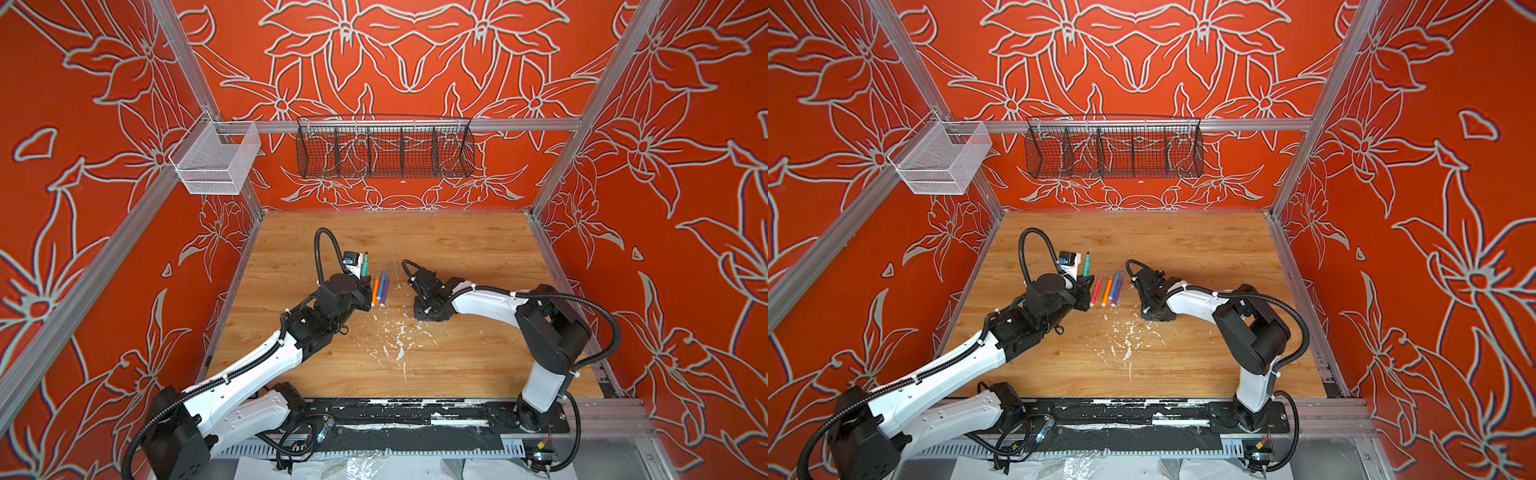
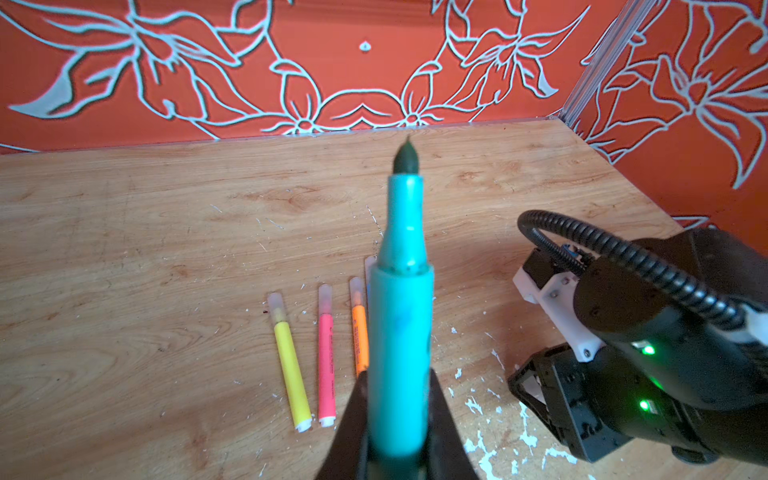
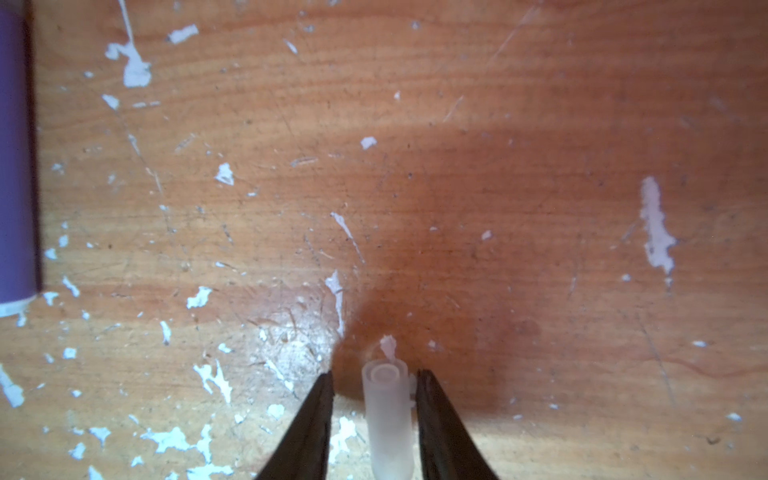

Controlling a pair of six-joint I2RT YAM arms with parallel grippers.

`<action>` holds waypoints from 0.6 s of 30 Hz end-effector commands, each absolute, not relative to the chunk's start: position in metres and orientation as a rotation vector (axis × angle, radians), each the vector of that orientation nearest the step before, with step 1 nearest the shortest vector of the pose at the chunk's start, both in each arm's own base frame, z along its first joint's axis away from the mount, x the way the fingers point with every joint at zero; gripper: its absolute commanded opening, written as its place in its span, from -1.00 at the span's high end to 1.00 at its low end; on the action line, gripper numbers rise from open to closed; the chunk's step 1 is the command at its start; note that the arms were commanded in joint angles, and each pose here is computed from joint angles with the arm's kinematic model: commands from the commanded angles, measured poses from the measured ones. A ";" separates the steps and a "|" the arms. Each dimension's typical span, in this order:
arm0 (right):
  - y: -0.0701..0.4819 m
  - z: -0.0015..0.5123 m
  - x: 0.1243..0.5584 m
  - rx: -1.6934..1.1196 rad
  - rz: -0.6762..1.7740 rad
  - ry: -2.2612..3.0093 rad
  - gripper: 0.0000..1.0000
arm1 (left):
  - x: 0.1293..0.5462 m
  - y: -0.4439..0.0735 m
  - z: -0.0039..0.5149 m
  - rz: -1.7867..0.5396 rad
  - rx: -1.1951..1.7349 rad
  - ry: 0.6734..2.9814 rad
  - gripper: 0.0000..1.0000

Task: Insert the pens into the pen caps
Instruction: 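Close the right gripper on the translucent cap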

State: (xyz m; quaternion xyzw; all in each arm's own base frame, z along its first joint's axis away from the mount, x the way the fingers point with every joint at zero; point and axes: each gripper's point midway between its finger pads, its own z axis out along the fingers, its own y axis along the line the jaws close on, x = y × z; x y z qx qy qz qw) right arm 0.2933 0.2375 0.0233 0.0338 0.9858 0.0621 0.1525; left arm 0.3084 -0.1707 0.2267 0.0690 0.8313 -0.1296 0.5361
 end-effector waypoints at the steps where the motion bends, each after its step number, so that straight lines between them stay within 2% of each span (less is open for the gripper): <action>1: 0.233 -0.006 0.274 0.095 0.140 2.944 0.41 | 0.309 -0.168 0.236 -0.313 0.145 1.952 1.00; 11: 0.235 -0.007 0.274 0.086 0.153 2.945 0.58 | 0.309 -0.168 0.236 -0.311 0.144 1.951 1.00; 18: 0.225 -0.009 0.270 0.065 0.088 2.950 0.58 | 0.310 -0.166 0.235 -0.301 0.144 1.952 1.00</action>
